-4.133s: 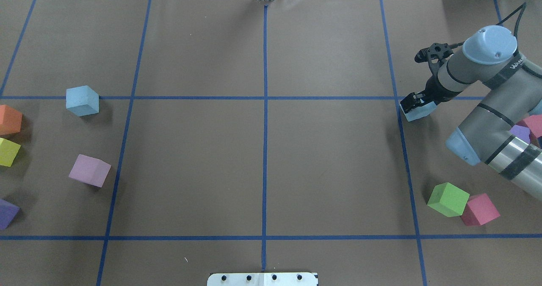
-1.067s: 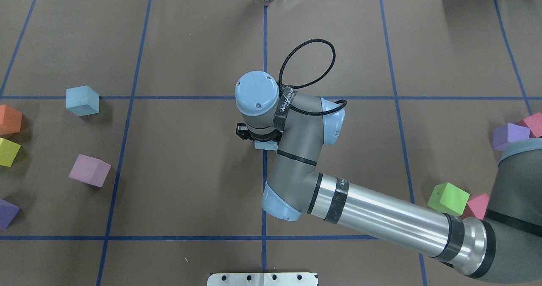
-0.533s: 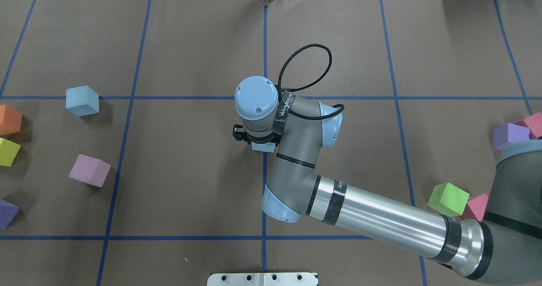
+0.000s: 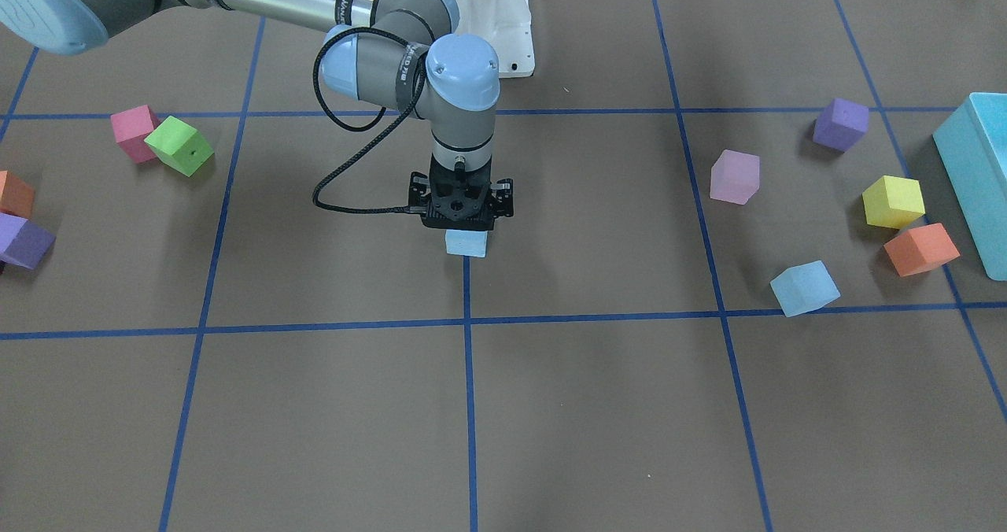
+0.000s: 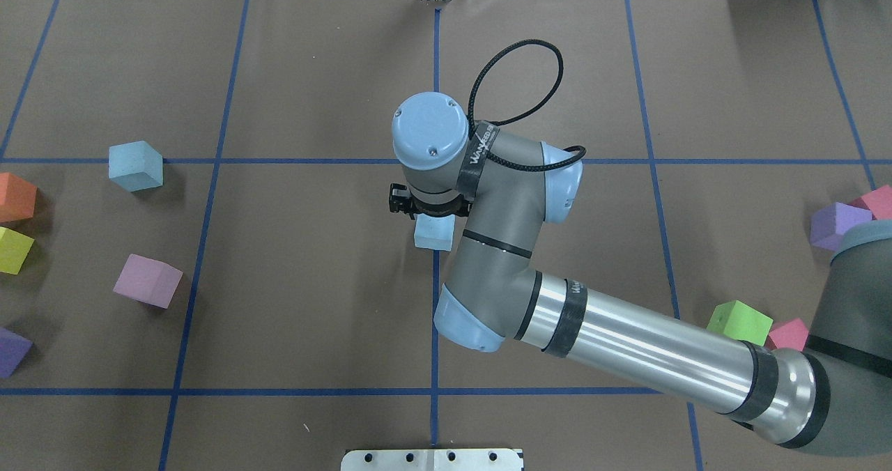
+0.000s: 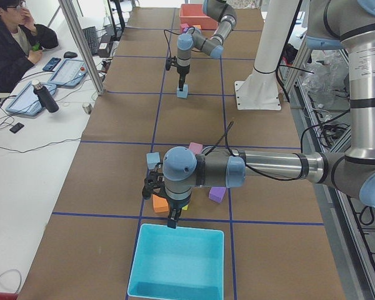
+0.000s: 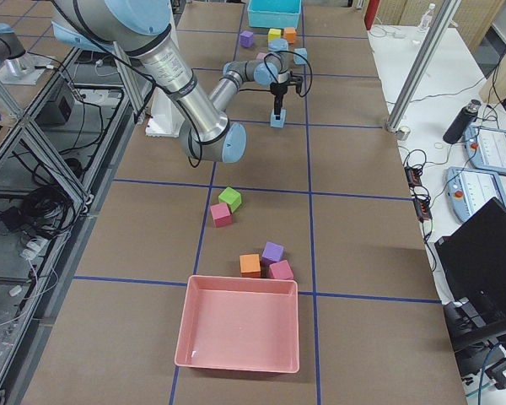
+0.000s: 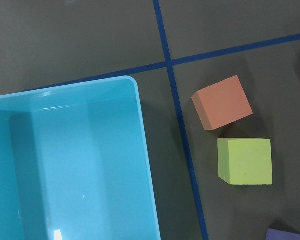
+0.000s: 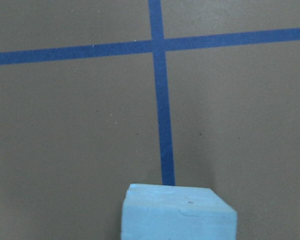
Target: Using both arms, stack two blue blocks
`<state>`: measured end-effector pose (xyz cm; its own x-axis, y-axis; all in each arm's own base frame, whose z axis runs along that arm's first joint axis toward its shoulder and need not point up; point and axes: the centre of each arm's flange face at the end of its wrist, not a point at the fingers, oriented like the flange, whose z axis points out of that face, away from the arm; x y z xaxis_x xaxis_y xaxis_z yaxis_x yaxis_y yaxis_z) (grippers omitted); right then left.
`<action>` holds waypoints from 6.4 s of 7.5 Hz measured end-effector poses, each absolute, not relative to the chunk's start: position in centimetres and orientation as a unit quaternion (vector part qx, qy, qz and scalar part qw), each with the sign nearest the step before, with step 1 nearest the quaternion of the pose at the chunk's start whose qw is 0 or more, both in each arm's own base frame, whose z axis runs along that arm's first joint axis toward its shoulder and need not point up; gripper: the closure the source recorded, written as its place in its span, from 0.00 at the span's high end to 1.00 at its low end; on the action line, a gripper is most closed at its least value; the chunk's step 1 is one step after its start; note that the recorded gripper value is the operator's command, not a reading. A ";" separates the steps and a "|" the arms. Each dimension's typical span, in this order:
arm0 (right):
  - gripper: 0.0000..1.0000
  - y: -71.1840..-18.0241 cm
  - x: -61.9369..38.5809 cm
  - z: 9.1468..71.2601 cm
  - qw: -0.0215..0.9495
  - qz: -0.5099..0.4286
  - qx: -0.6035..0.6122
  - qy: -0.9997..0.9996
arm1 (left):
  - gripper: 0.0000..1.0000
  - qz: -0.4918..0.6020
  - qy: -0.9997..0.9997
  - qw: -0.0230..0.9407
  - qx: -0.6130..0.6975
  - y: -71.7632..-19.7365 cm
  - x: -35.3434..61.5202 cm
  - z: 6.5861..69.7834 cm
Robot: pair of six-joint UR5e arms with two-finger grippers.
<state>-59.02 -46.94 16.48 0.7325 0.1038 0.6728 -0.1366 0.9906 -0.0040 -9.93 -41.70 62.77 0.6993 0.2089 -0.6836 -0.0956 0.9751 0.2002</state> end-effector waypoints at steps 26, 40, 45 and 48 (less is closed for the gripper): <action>1.00 -41.7 12.2 66.8 0.950 -0.053 -0.003 -0.307 | 0.97 -0.033 0.374 0.925 0.064 -57.4 26.9 52.0; 1.00 -41.5 12.1 67.3 0.949 -0.051 -0.007 -0.310 | 0.00 0.018 0.400 0.914 0.060 -55.2 34.3 29.5; 1.00 -41.0 12.1 67.6 0.950 -0.055 0.007 -0.309 | 0.00 0.036 0.387 0.919 0.064 -49.7 50.6 15.9; 1.00 -40.6 12.0 68.0 0.949 -0.053 0.003 -0.310 | 0.00 0.056 0.383 0.920 0.068 -46.6 55.2 14.5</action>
